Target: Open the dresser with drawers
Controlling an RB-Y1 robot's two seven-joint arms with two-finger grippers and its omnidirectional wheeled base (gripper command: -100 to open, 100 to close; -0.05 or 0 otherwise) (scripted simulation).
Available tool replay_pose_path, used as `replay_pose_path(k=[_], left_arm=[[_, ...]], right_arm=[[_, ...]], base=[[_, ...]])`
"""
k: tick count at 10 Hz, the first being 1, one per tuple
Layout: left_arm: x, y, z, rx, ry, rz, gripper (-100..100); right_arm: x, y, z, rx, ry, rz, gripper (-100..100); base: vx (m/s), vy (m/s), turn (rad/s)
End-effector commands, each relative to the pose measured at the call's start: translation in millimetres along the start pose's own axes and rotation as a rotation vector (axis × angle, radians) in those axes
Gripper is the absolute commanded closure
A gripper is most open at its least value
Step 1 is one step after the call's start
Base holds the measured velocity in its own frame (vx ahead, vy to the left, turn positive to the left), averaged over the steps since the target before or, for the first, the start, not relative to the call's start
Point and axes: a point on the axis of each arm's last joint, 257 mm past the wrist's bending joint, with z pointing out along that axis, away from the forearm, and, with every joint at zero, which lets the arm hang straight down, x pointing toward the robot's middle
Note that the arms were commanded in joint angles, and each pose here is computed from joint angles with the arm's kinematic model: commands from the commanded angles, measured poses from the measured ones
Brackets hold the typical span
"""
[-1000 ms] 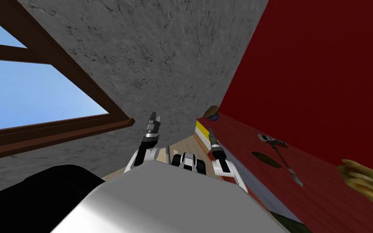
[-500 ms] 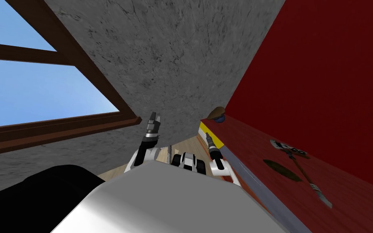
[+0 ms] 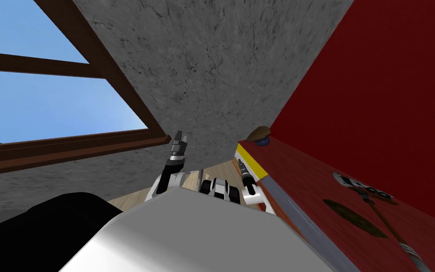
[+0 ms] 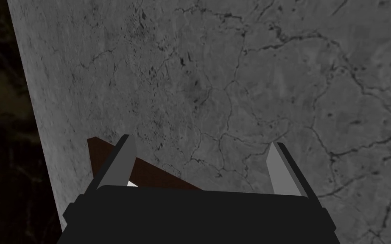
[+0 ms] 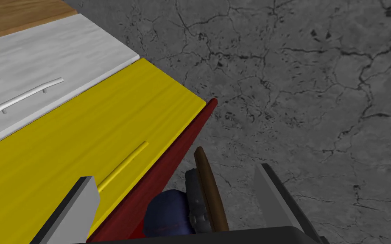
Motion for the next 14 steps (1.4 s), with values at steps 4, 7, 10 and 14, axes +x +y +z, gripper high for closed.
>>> replay_pose_path(k=[4,7,10,14], left_arm=[[0.0,0.0,0.0,0.0,0.0,0.0,0],[-0.1,0.0,0.0,0.0,0.0,0.0,0],[-0.1,0.0,0.0,0.0,0.0,0.0,0],[0.0,0.0,-0.1,0.0,0.0,0.0,0]], right_arm=[[25.1,-71.9,1.6,0.206,0.054,-0.168,-100],[35.7,-112.7,-3.2,0.317,0.081,-0.243,-100],[37.6,-144.2,-10.3,0.418,0.092,-0.316,-100],[40.2,-188.2,-25.0,0.547,0.113,-0.399,-100]], base=[[0.033,0.058,0.134],[0.04,0.031,0.082],[0.034,0.023,0.1],[0.049,0.022,0.088]])
